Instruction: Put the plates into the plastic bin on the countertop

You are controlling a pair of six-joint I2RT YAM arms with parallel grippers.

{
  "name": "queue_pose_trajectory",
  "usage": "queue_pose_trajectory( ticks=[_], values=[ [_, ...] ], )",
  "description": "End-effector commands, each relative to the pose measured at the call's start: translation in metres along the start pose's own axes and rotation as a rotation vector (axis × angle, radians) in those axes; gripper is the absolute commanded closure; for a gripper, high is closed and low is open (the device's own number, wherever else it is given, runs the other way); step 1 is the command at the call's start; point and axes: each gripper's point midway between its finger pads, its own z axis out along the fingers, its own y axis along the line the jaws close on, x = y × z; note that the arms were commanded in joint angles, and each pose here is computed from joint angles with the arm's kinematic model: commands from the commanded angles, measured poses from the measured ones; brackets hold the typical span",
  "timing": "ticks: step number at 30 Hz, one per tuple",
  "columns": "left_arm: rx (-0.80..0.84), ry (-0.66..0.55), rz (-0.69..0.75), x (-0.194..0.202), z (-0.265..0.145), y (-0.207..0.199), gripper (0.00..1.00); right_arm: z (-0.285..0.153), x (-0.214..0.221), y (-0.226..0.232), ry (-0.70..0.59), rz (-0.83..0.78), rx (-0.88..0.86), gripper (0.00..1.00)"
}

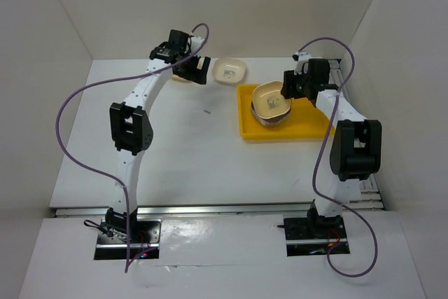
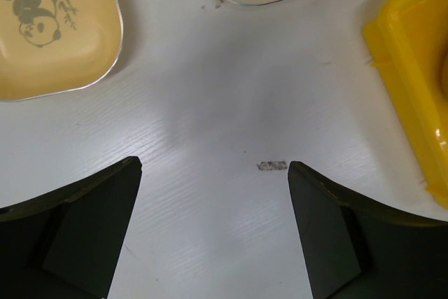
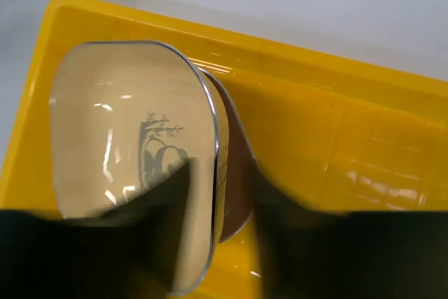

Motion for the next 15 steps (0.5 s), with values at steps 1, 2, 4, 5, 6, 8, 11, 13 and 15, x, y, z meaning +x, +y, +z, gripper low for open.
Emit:
queue_pose_trajectory(
  ticks=[1, 2, 4, 5, 6, 8, 11, 13, 15],
  values=[
    [-0.140, -0.043, -0.065, -0.006, -0.005, 0.041, 0.01, 0.010, -0.036, -0.001, -0.076, -0.034, -0.012, 0.32],
    [-0.165, -0.052, -0.082, -0.008, -0.007, 0.050, 0.01, 0.009, -0.041, -0.001, -0.085, -0.037, -0.011, 0.26],
    [-0.228, -0.055, -0.117, -0.006, -0.011, 0.076, 0.01, 0.009, -0.049, 0.001, -0.118, -0.010, -0.020, 0.00],
    [-0.253, -0.076, -0.131, -0.011, -0.015, 0.084, 0.01, 0.009, -0.051, 0.001, -0.126, -0.013, -0.019, 0.00],
    [-0.284, -0.087, -0.149, -0.012, -0.017, 0.094, 0.01, 0.008, -0.059, 0.001, -0.150, -0.003, -0.019, 0.00],
    [-0.348, -0.115, -0.179, -0.014, -0.020, 0.120, 0.01, 0.005, -0.069, 0.005, -0.168, 0.011, -0.001, 0.00],
    [-0.392, -0.162, -0.214, -0.018, -0.027, 0.149, 0.01, -0.003, -0.081, 0.017, -0.196, -0.001, 0.029, 0.00],
    [-0.420, -0.197, -0.222, -0.018, -0.020, 0.166, 0.01, -0.006, -0.081, 0.032, -0.187, -0.004, 0.020, 0.00],
    [-0.446, -0.252, -0.231, -0.024, -0.019, 0.188, 0.01, -0.012, -0.084, 0.041, -0.191, -0.003, 0.006, 0.00]
  ],
)
